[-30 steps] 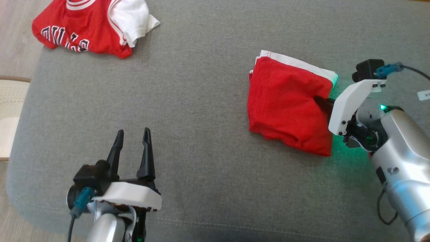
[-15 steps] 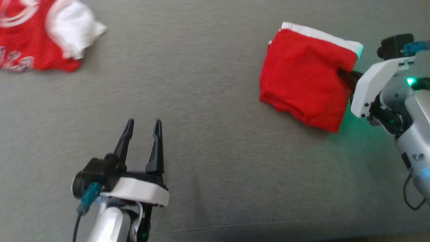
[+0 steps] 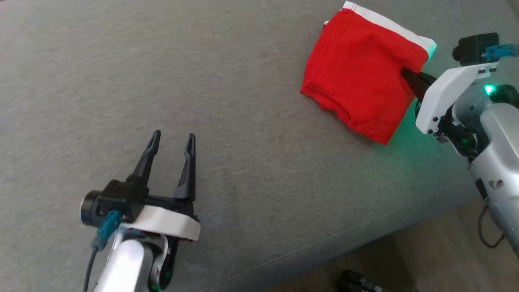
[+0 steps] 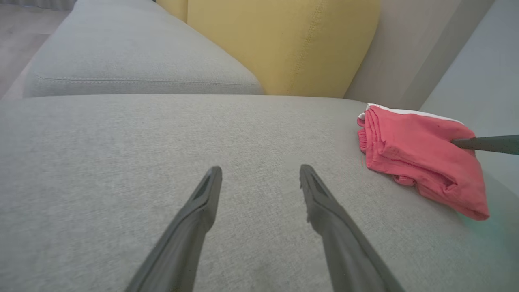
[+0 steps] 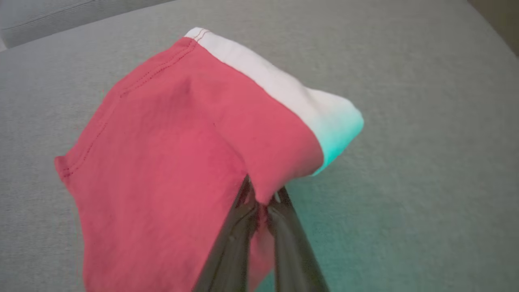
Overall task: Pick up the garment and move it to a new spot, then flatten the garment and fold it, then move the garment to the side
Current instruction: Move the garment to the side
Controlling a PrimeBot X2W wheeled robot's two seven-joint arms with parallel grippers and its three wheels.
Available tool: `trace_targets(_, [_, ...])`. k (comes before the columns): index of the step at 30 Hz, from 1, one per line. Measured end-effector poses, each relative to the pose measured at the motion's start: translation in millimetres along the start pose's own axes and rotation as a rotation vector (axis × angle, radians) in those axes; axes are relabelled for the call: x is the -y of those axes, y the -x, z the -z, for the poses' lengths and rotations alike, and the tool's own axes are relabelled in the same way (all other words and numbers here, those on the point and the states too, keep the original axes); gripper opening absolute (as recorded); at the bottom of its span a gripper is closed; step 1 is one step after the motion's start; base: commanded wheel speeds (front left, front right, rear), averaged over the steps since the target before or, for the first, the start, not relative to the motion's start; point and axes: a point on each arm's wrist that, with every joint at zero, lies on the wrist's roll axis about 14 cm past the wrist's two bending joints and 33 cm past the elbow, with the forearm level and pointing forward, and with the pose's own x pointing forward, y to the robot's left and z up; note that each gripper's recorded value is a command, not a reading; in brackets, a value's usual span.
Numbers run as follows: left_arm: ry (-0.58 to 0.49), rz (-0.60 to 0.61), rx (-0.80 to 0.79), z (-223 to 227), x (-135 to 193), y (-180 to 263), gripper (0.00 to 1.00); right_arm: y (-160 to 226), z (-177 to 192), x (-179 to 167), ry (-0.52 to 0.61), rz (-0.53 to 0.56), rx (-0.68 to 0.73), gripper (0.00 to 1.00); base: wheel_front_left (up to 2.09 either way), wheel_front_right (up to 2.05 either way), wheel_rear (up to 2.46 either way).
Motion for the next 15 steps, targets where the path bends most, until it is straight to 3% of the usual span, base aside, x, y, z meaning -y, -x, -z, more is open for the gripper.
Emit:
trace_targets(5, [0.016, 0.033, 0.007, 1, 7, -12, 1.0, 1, -1, 20, -0.003, 0.055, 0.01, 0.0, 0.0, 0.0, 0.0])
trace_targets(15, [0.001, -0.041, 0.016, -5, -17, -2, 1.0, -14, -43, 52, 0.162, 0.168, 0.012, 0.0, 0.0, 0.0, 0.0])
